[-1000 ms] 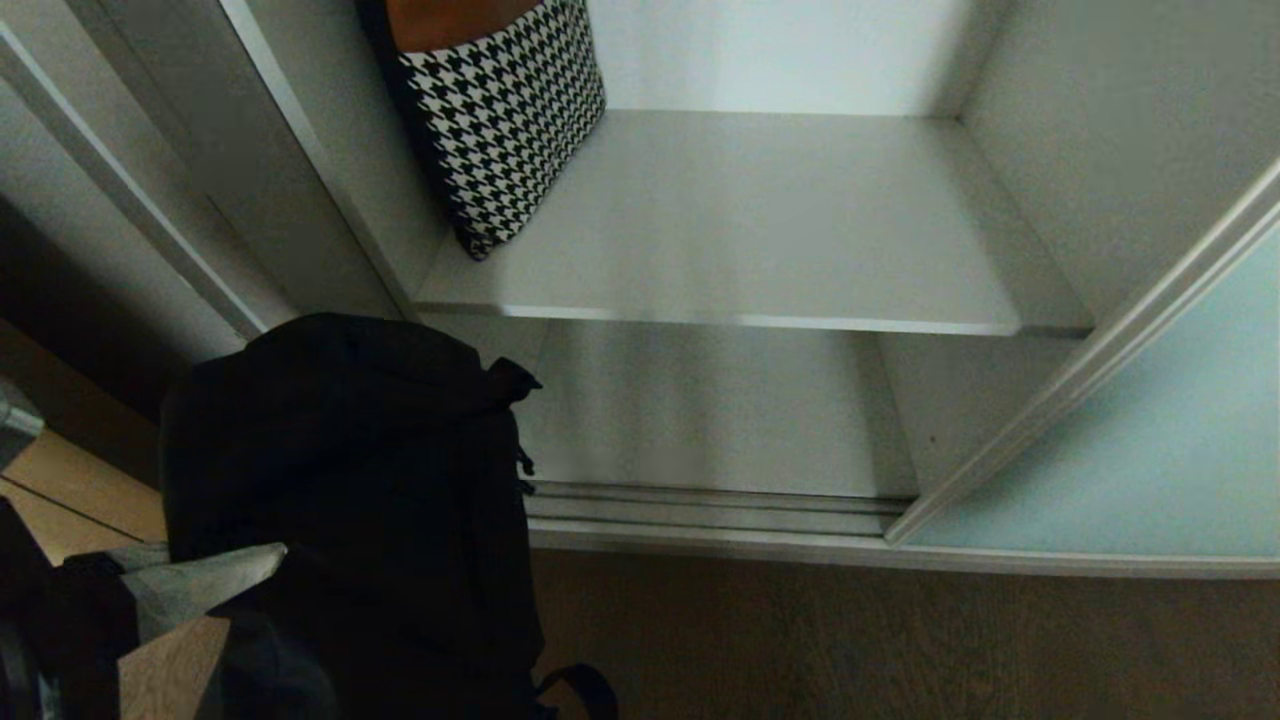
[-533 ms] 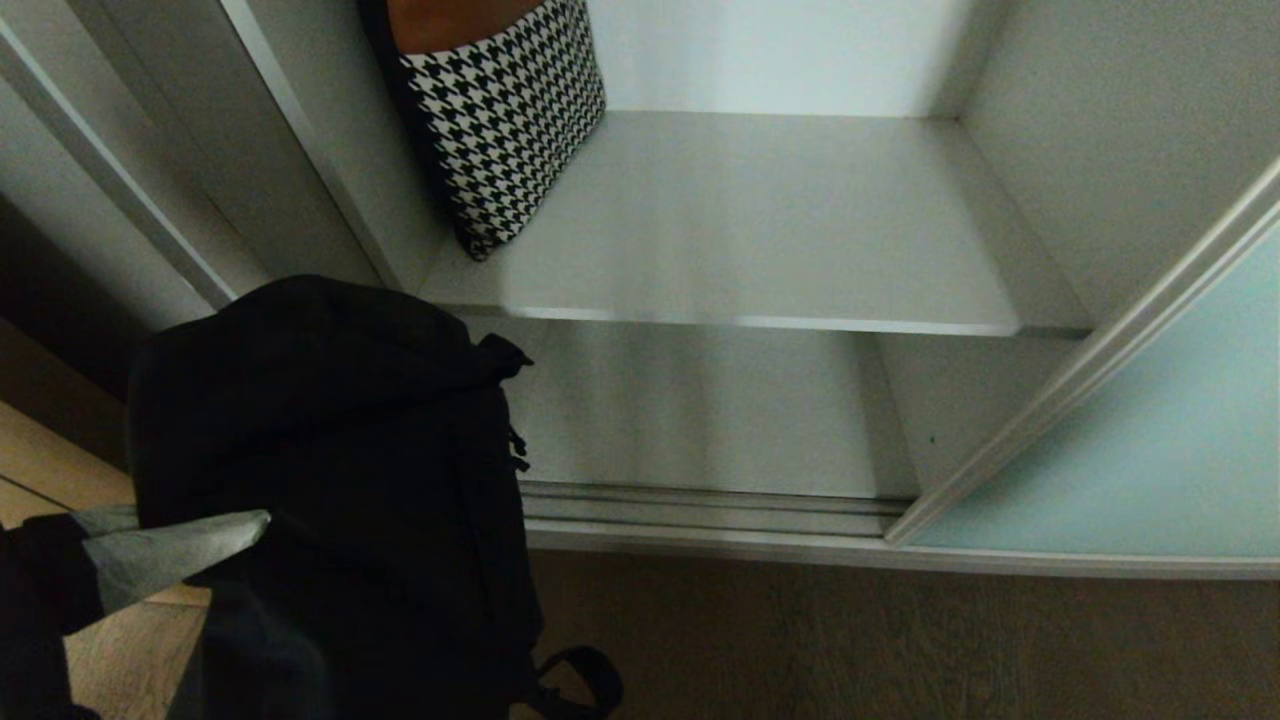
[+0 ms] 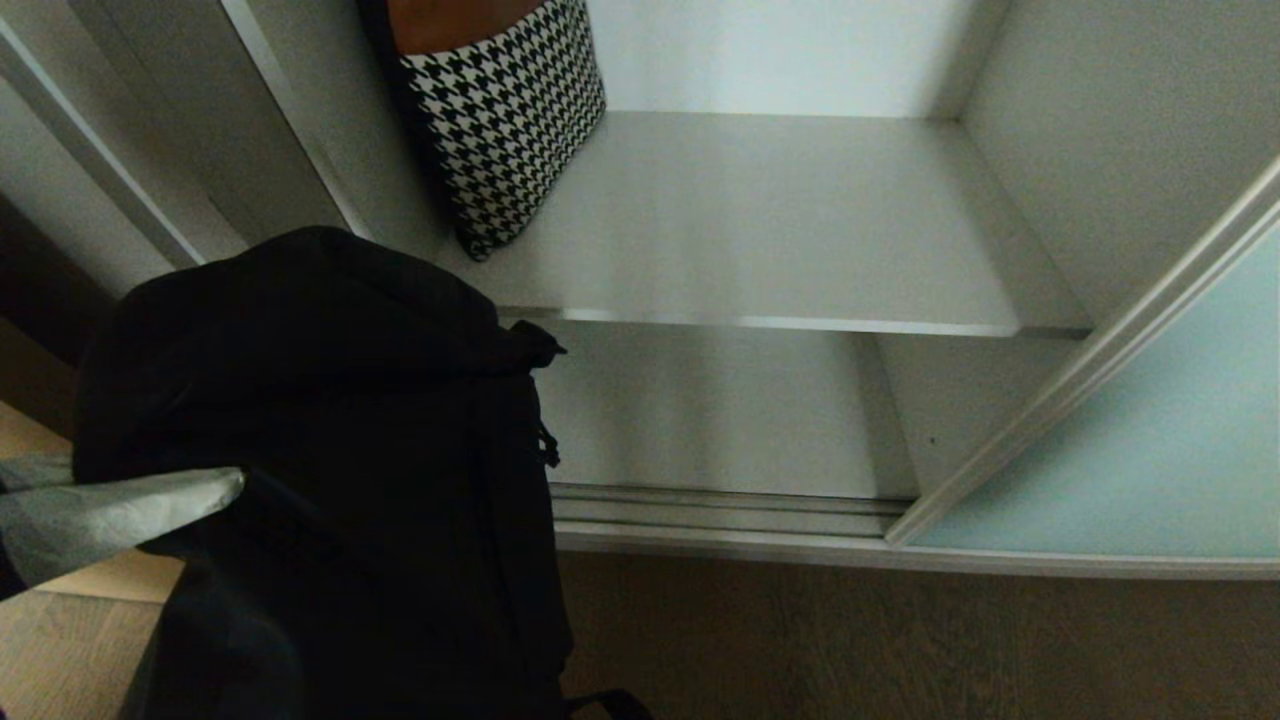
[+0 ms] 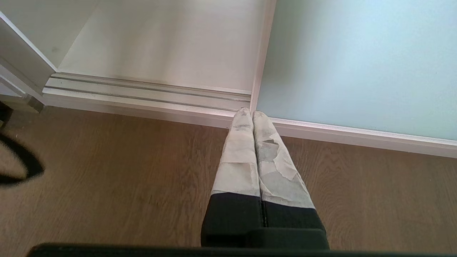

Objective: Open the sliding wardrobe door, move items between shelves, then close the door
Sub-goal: Place the bag on the higher shelf

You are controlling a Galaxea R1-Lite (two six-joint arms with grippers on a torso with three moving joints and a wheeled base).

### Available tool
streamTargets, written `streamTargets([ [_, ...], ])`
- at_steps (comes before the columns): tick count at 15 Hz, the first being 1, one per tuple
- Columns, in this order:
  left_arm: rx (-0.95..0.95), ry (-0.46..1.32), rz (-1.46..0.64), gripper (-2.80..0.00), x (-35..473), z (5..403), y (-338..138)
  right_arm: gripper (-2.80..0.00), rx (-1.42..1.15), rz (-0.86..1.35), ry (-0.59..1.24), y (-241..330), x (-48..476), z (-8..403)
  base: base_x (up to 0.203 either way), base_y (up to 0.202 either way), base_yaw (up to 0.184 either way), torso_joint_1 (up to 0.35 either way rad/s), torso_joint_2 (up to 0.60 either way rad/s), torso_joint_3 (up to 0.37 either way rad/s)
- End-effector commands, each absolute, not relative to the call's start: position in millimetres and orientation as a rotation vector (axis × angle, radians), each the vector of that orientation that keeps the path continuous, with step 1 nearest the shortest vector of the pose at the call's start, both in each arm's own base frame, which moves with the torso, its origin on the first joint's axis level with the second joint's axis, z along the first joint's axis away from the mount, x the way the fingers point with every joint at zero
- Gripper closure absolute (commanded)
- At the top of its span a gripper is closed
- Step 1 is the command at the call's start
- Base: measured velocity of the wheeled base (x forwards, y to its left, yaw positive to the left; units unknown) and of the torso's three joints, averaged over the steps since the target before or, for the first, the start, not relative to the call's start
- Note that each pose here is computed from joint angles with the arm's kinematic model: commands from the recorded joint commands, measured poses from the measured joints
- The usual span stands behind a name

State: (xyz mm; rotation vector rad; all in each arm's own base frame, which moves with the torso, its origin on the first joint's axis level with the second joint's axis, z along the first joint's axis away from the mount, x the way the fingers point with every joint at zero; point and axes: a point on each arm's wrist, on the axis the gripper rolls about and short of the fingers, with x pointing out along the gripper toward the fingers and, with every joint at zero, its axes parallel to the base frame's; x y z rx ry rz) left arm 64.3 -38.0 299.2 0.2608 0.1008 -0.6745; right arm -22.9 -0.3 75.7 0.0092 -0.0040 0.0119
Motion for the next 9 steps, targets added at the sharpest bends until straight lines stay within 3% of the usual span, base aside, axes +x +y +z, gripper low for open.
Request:
streamTargets([
  [1, 0.252, 0.058, -0.763, 0.0, 64, 310, -40, 0.0, 0.009, 0.012, -0.005, 0, -23, 76, 0.0, 0.0, 0.0, 0.0, 0.0, 0.0],
  [9, 0.251, -0.041, -0.823, 0.0, 86, 362, -56, 0.0, 0.009, 0.012, -0.005, 0, -23, 76, 0.0, 0.0, 0.0, 0.0, 0.0, 0.0],
])
